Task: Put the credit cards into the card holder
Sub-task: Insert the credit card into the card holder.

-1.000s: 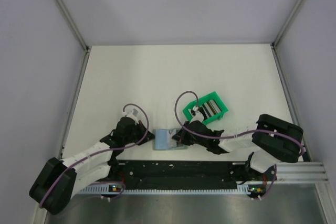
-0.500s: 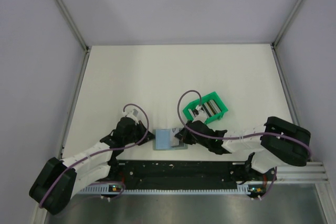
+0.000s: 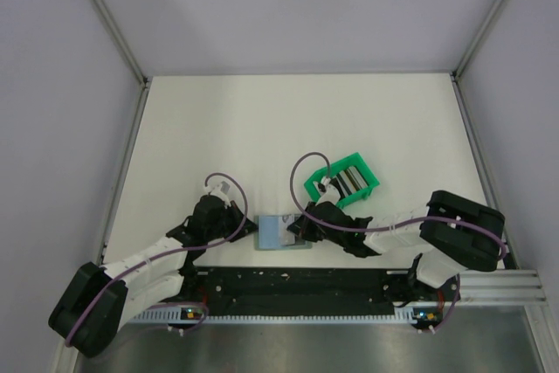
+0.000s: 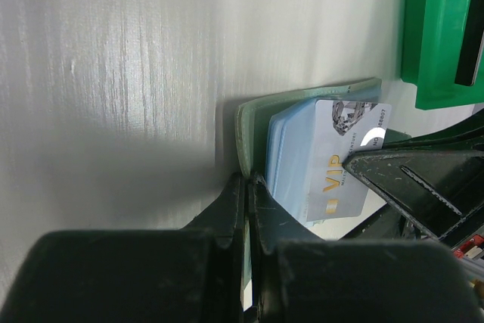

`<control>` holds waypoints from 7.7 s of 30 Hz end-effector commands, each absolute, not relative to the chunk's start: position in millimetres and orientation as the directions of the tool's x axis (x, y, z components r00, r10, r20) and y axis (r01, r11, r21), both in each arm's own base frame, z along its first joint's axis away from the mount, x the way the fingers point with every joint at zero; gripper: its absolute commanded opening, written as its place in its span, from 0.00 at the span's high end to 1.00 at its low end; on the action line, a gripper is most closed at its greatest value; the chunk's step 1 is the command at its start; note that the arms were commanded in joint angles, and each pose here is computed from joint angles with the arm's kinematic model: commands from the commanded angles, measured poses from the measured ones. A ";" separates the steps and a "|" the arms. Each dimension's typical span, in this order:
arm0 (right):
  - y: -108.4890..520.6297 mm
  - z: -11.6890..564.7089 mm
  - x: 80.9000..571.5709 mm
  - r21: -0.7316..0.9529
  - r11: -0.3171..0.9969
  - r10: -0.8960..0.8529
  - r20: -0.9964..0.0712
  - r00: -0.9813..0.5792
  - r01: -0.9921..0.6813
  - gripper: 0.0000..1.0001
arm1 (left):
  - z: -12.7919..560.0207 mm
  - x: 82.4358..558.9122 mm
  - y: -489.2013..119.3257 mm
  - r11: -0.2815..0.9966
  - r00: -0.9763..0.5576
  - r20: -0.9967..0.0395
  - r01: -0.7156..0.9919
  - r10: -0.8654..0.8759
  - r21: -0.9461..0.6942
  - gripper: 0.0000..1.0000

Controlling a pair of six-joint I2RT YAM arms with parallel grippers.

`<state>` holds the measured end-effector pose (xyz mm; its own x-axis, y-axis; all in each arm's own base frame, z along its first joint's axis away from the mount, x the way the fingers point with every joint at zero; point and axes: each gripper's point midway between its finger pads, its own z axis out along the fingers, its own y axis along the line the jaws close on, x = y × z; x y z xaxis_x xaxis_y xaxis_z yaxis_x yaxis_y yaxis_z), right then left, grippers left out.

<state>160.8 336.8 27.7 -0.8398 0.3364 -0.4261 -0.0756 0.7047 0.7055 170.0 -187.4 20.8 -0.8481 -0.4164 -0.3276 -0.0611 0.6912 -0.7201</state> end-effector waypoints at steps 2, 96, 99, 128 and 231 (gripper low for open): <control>322.6 5.2 147.9 0.627 0.775 0.262 -0.430 -0.864 -0.077 1.00 | 12.6 165.9 -183.1 0.700 -0.849 -0.322 -0.076 -0.419 -0.710 1.00; 360.5 42.4 147.9 0.515 0.814 0.056 -0.528 -0.847 -0.267 0.52 | 16.1 167.8 -185.2 0.700 -0.851 -0.334 -0.055 -0.406 -0.712 1.00; 364.6 41.2 148.0 0.520 0.809 0.049 -0.526 -0.849 -0.275 0.52 | 15.2 167.3 -184.9 0.701 -0.851 -0.332 -0.057 -0.406 -0.711 1.00; 368.1 39.2 144.8 0.552 0.793 0.066 -0.499 -0.864 -0.258 0.50 | 13.5 165.9 -184.0 0.704 -0.853 -0.330 -0.059 -0.404 -0.708 1.00; 379.9 57.1 151.7 0.614 0.748 0.121 -0.500 -0.857 -0.253 0.58 | 14.5 166.1 -184.7 0.701 -0.853 -0.331 -0.055 -0.403 -0.711 1.00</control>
<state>147.5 372.3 44.6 -0.8646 0.0865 -0.4950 -0.2569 0.7706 0.5832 168.9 -188.2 20.9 -0.8515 -0.4118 -0.3247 -0.0575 0.6887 -0.7227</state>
